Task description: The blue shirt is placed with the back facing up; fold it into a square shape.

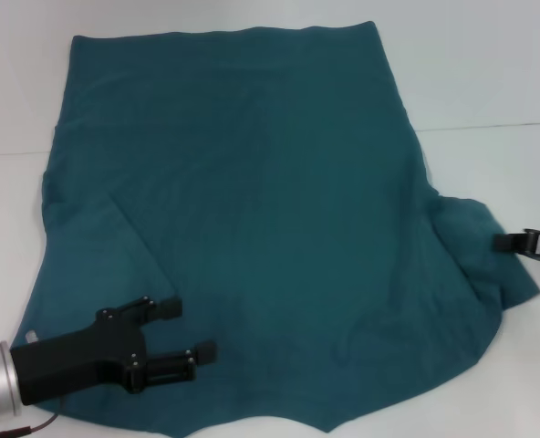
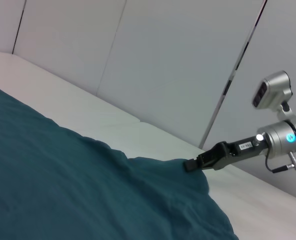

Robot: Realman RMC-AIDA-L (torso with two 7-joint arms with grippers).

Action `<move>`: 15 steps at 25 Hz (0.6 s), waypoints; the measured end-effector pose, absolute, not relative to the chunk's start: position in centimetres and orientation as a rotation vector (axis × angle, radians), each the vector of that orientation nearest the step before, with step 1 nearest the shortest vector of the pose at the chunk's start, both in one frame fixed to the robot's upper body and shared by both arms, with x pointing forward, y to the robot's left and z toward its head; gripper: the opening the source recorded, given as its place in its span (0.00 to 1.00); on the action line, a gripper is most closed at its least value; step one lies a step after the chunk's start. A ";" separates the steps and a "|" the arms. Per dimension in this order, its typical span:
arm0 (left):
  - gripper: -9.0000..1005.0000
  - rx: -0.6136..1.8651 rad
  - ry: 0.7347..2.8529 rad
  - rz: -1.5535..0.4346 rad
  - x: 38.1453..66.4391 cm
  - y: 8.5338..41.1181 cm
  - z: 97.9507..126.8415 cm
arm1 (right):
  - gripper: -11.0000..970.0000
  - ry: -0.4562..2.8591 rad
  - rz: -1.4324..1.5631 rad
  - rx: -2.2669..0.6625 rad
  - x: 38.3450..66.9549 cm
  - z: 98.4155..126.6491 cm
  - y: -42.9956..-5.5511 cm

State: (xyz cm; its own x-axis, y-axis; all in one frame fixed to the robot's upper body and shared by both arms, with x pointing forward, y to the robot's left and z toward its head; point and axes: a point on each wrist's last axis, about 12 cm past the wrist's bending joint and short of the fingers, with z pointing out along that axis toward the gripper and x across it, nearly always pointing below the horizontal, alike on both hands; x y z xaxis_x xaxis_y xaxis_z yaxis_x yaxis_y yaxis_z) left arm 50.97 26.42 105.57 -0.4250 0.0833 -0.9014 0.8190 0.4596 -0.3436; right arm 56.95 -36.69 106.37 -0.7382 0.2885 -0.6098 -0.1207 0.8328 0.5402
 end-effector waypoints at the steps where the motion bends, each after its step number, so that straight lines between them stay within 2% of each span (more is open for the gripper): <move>1: 0.94 0.760 1.821 -1.044 51.0 26.4 105.6 | 0.02 2.286 0.729 0.133 56.7 106.3 -37.0; 8: 0.94 0.750 1.819 -1.063 50.9 26.3 105.7 | 0.03 2.233 0.675 0.161 55.8 106.2 -38.9; 15: 0.94 0.736 1.823 -1.075 51.0 26.3 105.7 | 0.03 2.162 0.640 0.095 56.4 106.7 -38.6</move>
State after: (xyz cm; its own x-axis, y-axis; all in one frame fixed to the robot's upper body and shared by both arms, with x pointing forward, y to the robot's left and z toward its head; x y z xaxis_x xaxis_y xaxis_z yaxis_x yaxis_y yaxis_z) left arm 50.98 26.28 105.73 -0.4458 0.0573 -0.8933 0.8094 0.4520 -0.3750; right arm 56.44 -38.62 106.68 -0.6308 0.2851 -0.7217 -0.1539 0.8656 0.4764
